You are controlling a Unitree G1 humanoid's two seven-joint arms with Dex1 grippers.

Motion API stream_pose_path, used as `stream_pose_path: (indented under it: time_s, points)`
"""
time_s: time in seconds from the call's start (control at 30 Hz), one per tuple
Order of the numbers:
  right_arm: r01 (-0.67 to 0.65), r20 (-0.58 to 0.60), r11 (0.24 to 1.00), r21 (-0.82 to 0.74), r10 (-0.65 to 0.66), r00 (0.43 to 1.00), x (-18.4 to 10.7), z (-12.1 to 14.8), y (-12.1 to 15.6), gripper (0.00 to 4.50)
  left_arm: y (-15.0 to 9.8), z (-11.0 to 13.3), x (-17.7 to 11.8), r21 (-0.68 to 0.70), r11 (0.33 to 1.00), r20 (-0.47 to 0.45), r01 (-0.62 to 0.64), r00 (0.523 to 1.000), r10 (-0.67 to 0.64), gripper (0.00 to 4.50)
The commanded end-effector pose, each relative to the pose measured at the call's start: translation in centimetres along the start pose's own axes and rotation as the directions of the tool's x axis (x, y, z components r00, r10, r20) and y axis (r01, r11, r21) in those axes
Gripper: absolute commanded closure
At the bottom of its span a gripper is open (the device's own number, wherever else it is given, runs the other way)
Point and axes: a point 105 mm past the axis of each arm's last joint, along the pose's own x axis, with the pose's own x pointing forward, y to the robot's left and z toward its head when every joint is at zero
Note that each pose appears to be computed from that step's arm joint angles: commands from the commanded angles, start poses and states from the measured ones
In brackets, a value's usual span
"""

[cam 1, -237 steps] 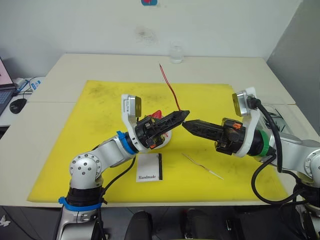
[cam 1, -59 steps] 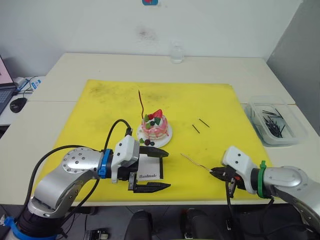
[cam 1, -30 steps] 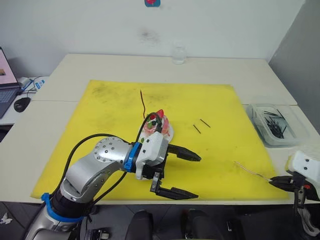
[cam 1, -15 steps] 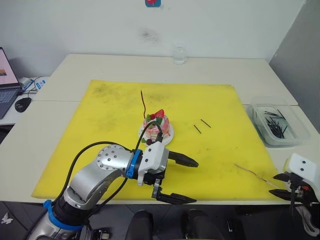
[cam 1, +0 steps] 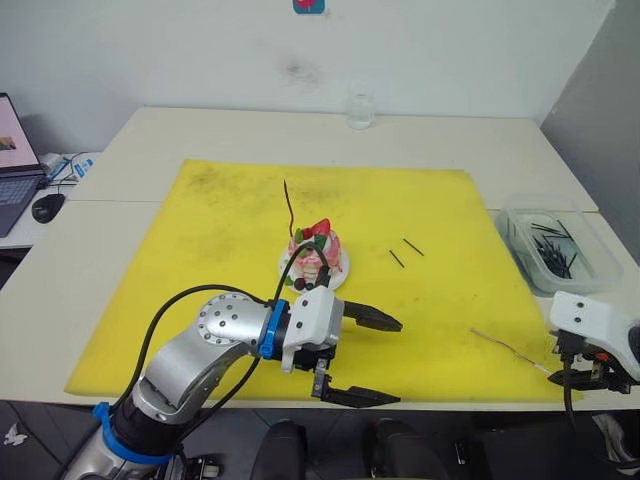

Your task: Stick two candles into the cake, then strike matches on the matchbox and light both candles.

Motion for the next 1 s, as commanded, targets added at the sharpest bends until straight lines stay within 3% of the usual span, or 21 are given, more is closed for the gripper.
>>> stream_pose_path:
  time_s: [0.03,0.8,0.9,1.0]
  points:
    - [-0.004,-0.011,1.000,-0.019,0.003,1.000,0.4,0.3,-0.2,2.18,-0.4,0.9,0.3,0.047,0.999,0.014,0.015,1.000,-0.016,0.00]
    - [-0.007,-0.036,1.000,-0.003,0.007,0.999,2.5,0.1,-0.5,2.18,-0.9,0.6,0.4,0.043,0.999,0.025,0.026,0.999,-0.027,0.00]
    - [-0.008,-0.035,1.000,-0.002,0.008,0.999,2.5,0.1,-0.5,2.78,-0.9,0.6,0.4,0.046,0.999,0.026,0.026,0.999,-0.027,0.00]
    - [-0.007,-0.034,1.000,-0.003,0.007,0.999,2.6,0.1,-0.6,3.81,-0.9,0.6,0.4,0.048,0.999,0.027,0.025,0.999,-0.026,0.00]
